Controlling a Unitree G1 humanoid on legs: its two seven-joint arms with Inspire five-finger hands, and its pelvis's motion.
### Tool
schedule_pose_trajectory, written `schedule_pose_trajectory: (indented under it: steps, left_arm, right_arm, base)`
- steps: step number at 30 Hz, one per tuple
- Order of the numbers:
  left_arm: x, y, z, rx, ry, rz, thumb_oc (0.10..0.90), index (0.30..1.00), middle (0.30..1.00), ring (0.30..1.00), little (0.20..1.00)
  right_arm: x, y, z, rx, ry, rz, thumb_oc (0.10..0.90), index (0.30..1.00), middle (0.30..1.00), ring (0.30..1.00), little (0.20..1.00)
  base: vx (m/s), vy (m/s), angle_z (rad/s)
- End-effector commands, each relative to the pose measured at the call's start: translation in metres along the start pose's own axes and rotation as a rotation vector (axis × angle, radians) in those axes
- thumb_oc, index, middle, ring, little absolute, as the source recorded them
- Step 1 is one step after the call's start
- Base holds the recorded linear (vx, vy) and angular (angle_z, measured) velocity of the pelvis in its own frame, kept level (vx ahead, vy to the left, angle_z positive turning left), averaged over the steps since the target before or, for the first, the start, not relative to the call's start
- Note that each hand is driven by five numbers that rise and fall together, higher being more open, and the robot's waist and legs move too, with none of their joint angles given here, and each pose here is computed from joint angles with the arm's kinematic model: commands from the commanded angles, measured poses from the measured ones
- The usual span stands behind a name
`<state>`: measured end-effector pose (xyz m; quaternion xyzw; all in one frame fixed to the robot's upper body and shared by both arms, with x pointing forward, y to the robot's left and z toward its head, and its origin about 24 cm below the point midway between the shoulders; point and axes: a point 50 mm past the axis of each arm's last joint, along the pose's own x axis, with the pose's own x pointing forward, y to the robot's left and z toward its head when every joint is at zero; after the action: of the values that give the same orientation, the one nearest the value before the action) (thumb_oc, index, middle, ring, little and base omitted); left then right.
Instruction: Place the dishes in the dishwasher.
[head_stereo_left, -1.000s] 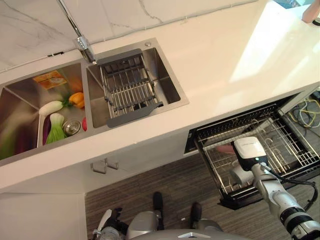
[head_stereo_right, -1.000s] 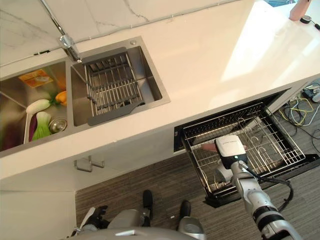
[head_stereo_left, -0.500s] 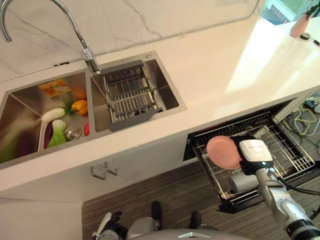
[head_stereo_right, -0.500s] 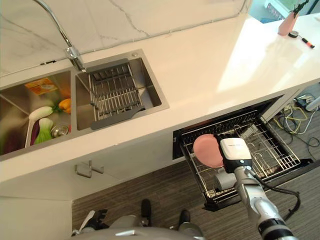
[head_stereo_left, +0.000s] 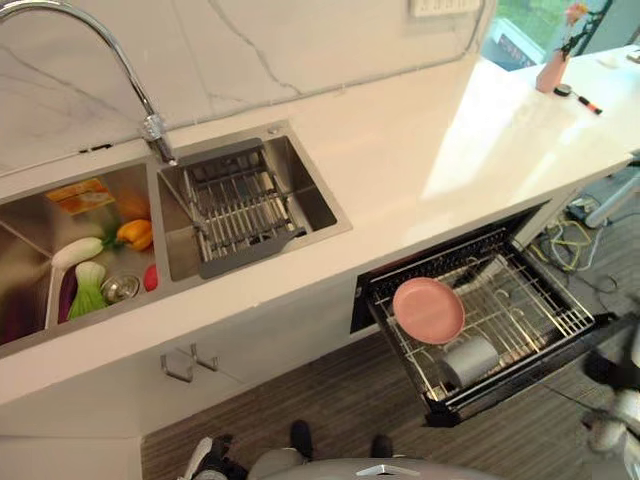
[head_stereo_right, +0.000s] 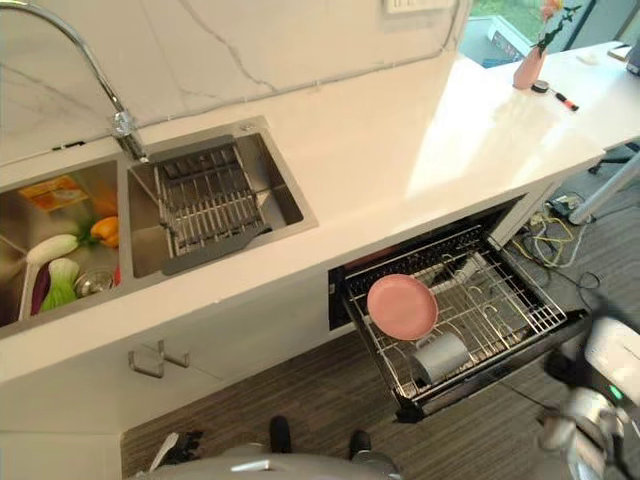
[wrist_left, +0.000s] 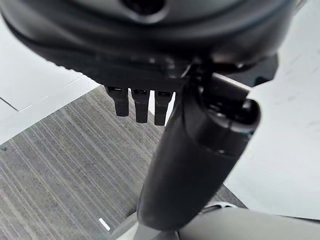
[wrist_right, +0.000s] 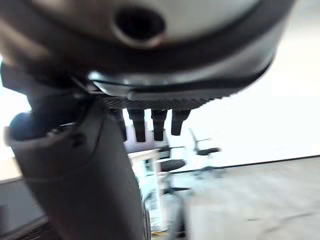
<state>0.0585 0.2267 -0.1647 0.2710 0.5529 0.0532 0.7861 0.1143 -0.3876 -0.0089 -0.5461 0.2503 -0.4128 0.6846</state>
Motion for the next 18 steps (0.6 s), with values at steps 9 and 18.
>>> schedule_pose_trajectory:
  steps: [9,18]
  left_arm:
    - [0.002,-0.009,0.016,0.009,-0.004,-0.029,0.800,0.900,0.900,0.900,0.900]
    - [0.003,-0.009,0.030,-0.033,-0.055,-0.021,0.800,0.900,0.900,0.900,0.900]
  right_arm:
    - [0.015,-0.007,0.002,0.076,0.052,-0.001,0.400,0.300,0.300,0.300,0.300]
    - [0.023,0.022,0.097,0.121,-0.247,0.157,0.400,0.300,0.300,0.300,0.300]
  base:
    - [0.00,-0.003,-0.07]
    - [-0.06,-0.001,0.06]
